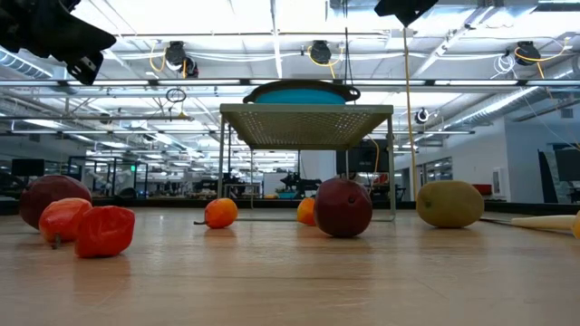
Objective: Pick & Place Fruit
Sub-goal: Put the kiwi into the blue strainer bowl on the shelf
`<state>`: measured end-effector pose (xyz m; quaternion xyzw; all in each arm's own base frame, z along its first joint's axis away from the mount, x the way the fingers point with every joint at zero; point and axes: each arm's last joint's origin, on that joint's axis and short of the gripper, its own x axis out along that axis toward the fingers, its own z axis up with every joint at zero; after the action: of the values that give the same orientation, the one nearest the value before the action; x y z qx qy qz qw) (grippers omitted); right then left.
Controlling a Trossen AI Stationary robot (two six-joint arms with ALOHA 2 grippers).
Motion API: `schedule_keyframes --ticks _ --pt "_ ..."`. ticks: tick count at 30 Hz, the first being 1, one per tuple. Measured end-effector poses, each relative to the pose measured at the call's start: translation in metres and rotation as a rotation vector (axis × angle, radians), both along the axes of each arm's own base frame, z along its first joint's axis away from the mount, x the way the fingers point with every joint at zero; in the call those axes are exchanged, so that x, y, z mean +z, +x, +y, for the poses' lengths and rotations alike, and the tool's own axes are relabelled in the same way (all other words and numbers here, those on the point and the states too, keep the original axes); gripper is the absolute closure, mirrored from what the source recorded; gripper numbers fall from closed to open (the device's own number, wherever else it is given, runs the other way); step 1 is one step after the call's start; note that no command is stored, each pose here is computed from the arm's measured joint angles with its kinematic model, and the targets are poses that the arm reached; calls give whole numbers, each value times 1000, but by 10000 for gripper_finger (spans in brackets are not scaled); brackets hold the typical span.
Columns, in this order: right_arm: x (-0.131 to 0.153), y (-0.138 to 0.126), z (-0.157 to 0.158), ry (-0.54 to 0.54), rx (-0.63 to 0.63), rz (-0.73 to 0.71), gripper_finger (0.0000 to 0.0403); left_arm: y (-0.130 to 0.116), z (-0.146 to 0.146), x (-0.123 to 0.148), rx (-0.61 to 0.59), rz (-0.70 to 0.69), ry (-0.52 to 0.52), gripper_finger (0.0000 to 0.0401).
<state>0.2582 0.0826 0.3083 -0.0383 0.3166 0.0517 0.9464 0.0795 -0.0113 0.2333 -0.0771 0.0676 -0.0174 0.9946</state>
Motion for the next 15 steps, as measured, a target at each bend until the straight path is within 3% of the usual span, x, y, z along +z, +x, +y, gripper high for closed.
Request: schedule_keyframes --ticks 7,15 --pt "-1 -1 0 39 -33 19 355 0 0 0 2 0 0 399" --pt "-8 -6 -2 86 -92 114 294 0 0 0 11 0 -7 385"
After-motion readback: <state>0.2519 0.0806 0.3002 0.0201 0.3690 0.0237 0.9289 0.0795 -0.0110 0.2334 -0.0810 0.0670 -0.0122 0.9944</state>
